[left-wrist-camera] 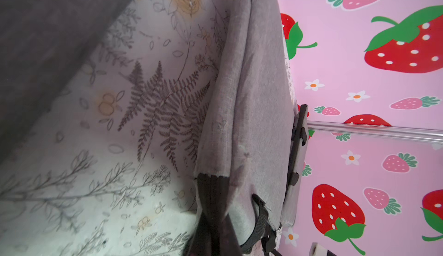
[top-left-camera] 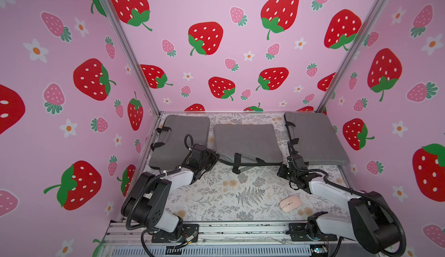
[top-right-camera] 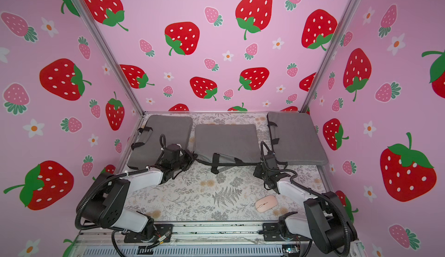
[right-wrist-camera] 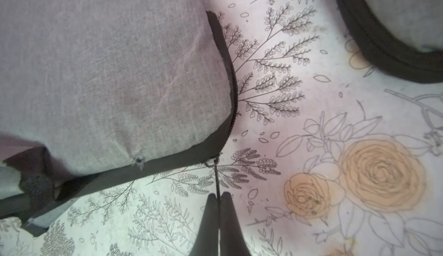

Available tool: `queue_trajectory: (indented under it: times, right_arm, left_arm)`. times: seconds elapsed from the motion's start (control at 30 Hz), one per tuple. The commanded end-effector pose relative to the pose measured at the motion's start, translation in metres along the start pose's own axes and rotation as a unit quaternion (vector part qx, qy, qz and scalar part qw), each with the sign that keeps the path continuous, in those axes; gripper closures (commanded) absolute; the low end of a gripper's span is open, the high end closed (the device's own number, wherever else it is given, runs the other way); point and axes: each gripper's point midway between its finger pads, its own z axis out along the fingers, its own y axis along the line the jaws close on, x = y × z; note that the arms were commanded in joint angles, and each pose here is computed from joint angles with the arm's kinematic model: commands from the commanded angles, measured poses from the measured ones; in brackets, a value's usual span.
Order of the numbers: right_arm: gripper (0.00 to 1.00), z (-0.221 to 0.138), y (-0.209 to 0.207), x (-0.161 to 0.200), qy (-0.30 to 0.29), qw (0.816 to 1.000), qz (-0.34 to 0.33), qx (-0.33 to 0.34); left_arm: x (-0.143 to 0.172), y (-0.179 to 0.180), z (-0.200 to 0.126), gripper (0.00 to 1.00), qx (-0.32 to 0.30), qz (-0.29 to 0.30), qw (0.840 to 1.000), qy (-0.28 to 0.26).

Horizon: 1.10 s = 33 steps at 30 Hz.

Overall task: Put the mouse into the laptop bag
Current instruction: Zip the zipper on the zippered laptop bag.

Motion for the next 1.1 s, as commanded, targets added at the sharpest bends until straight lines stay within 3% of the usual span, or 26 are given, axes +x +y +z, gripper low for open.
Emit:
queue_trajectory:
  times: [0.0, 0.27, 0.33, 0.4, 0.43, 0.57, 0.73, 0.9, 1.07]
  right_arm:
    - [1.0, -0.006, -0.038, 0.014, 0.012, 0.997, 0.018, 0.07]
    - [1.0, -0.018, -0.033, 0.016, 0.014, 0.999, -0.008, 0.049]
    - [1.0, -0.016, -0.025, 0.019, 0.021, 0.999, -0.013, 0.032]
    - [1.0, -0.014, -0.016, 0.023, 0.028, 0.999, -0.025, 0.016]
    - [1.0, -0.013, -0.011, 0.024, 0.029, 0.999, -0.032, 0.009]
    - [1.0, -0.009, 0.016, 0.031, 0.043, 0.997, -0.064, -0.018]
    - [1.0, -0.016, 0.062, 0.042, 0.041, 0.991, -0.115, -0.054]
    - [1.0, -0.029, 0.118, 0.059, 0.038, 0.979, -0.17, -0.105]
    - [1.0, -0.03, 0.163, 0.084, 0.047, 0.964, -0.226, -0.135]
  left_arm:
    - [-0.057, -0.037, 0.01, 1.0, 0.029, 0.013, 0.997, -0.065]
    - [-0.097, -0.072, 0.072, 1.0, 0.019, 0.003, 1.0, -0.02]
    - [-0.107, -0.071, 0.068, 0.81, 0.008, 0.002, 0.999, -0.041]
    - [-0.113, -0.068, 0.056, 0.42, -0.012, 0.005, 0.998, -0.063]
    - [-0.114, -0.068, 0.051, 0.31, -0.019, 0.008, 0.998, -0.067]
    - [-0.094, -0.073, 0.033, 0.29, 0.002, 0.004, 0.999, -0.043]
    - [-0.018, -0.077, 0.012, 0.31, 0.053, -0.002, 0.998, 0.026]
    - [0.058, -0.06, -0.021, 0.31, 0.036, 0.035, 0.999, 0.009]
    - [0.104, -0.047, -0.03, 0.31, 0.038, 0.066, 0.996, 0.038]
